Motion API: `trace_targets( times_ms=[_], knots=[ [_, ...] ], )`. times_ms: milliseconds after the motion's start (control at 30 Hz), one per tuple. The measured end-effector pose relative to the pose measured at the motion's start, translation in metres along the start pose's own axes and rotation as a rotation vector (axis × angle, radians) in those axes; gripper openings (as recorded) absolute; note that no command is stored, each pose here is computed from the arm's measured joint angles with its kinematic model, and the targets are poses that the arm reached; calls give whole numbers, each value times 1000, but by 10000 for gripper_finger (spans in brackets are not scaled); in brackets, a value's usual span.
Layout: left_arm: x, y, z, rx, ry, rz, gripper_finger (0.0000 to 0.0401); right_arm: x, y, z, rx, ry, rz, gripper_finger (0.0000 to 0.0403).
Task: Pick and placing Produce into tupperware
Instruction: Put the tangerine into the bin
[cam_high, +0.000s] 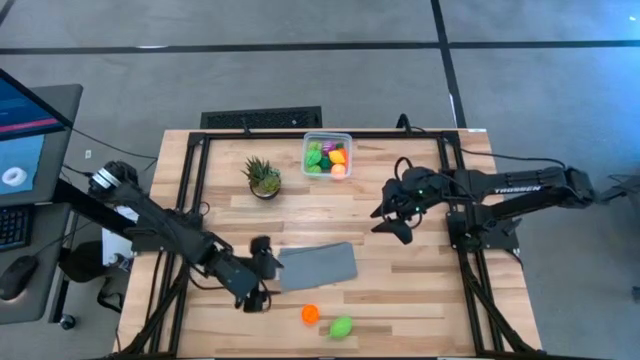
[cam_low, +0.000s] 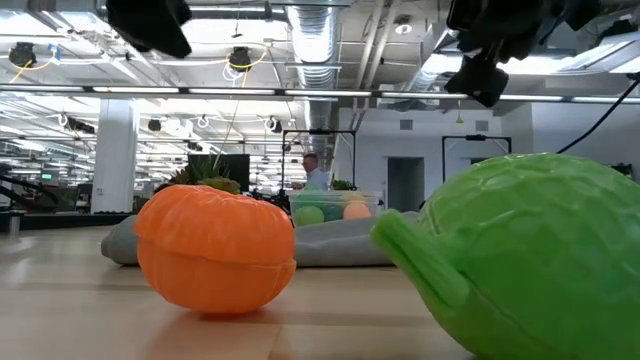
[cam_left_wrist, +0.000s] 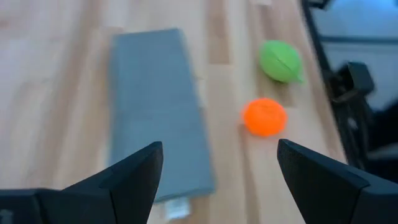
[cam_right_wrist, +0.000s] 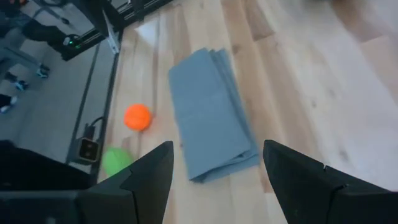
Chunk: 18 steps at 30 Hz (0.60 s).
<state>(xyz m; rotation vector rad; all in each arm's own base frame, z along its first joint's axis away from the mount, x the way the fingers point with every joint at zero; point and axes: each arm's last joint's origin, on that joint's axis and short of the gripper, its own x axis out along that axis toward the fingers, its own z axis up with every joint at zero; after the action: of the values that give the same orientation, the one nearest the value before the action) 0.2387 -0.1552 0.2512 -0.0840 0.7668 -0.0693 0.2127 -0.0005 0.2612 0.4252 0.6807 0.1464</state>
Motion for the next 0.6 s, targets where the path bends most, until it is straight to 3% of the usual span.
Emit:
trace_targets(
  times_ms=[167, 267, 600],
  knots=[
    [42, -17, -10, 99, 85, -147, 306, 4, 13, -6, 28, 32, 31, 272],
    [60, -22, -17, 121, 125, -176, 306, 6, 21, -12, 38, 62, 26, 272],
    [71, -21, -10, 190, 64, -200, 306, 9, 43, -29, 64, 140, 13, 272]
  ],
)
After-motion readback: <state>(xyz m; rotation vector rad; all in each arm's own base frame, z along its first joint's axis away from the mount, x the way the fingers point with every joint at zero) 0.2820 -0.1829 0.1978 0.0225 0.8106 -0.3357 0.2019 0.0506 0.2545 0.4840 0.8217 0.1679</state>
